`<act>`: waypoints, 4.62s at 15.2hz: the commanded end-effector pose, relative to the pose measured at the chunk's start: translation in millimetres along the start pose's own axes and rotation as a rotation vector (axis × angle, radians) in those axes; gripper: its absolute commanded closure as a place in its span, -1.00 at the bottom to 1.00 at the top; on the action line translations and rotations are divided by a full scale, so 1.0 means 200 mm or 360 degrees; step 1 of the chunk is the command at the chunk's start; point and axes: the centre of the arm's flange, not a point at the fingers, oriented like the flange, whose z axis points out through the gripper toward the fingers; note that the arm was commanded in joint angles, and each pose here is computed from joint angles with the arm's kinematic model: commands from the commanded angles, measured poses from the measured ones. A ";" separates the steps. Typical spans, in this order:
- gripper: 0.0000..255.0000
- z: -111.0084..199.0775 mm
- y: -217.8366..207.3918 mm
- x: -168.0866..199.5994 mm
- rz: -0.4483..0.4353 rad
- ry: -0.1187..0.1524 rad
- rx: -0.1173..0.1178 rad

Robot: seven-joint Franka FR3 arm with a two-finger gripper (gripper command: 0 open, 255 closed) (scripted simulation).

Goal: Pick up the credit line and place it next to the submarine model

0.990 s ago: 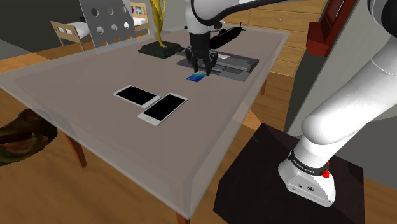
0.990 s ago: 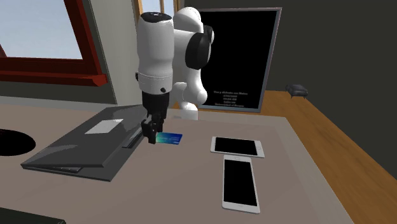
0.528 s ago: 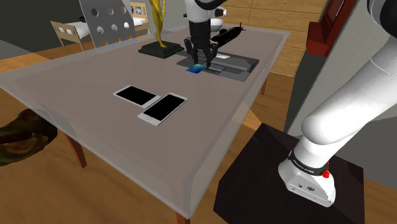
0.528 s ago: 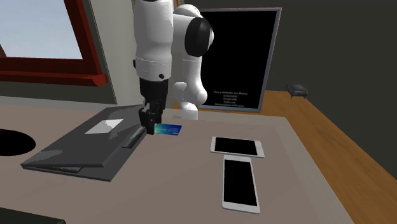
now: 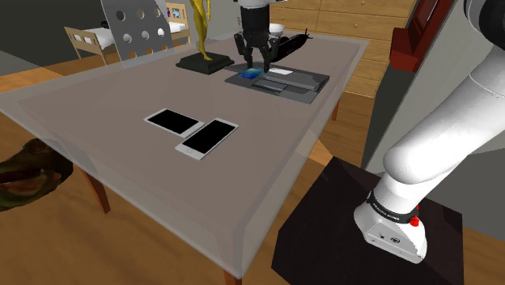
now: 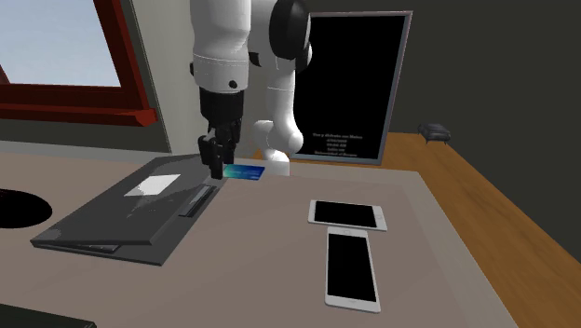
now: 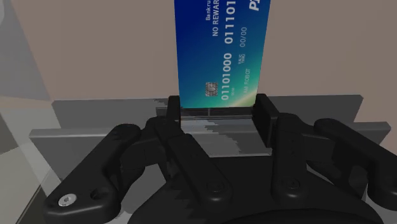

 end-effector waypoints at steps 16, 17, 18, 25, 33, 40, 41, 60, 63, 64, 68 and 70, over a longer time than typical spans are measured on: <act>1.00 -0.33 0.07 0.24 0.0000 0.0000 0.0000; 1.00 -0.32 0.09 0.30 0.0000 0.0000 0.0000; 1.00 -0.31 0.10 0.36 0.0000 0.0000 0.0000; 1.00 -0.25 0.23 0.80 0.0000 0.0000 0.0000; 1.00 -0.17 0.38 1.30 0.0000 0.0000 0.0000; 1.00 -0.11 0.50 1.74 0.0000 0.0000 0.0000; 1.00 -0.10 0.52 1.80 0.0000 0.0000 0.0000; 1.00 0.26 0.65 2.24 0.0000 0.0000 0.0000; 1.00 0.34 0.65 2.23 0.0000 0.0000 0.0000; 1.00 0.37 0.65 2.22 0.0000 0.0000 0.0000; 1.00 0.47 0.65 2.21 0.0000 0.0000 0.0000; 1.00 0.52 0.65 2.20 0.0000 0.0000 0.0000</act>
